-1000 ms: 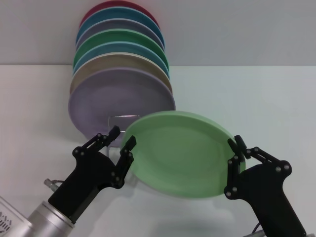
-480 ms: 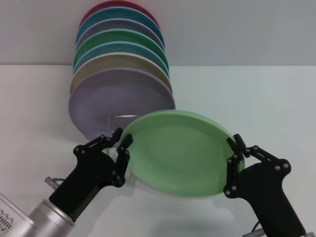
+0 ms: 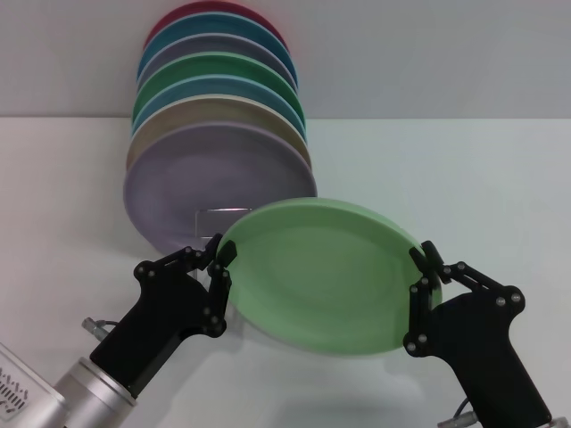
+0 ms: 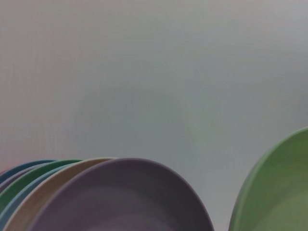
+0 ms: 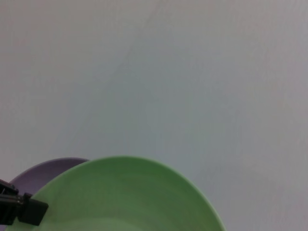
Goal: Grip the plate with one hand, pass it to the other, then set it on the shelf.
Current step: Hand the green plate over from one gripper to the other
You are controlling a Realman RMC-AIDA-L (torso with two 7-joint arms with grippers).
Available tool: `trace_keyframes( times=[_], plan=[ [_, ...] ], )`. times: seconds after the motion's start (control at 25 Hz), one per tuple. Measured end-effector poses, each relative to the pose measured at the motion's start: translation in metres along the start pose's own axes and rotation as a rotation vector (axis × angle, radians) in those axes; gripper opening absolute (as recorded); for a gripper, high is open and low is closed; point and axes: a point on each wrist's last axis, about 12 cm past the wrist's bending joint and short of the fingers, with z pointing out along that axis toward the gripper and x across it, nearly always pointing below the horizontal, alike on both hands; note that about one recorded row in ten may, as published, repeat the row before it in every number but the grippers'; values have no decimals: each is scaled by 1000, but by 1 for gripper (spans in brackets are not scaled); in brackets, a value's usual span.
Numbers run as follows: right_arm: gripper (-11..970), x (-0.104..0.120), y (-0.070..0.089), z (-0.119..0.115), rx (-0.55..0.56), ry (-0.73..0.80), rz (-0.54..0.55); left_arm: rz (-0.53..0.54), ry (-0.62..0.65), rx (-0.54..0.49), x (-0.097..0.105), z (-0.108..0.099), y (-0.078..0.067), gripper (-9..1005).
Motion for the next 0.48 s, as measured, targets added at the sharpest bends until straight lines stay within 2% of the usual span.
trace_keyframes(
  times=[0.48],
  plan=[
    [34,0,0,1,-4,0,-1,9,2,9,-1,4,2,58]
  ],
)
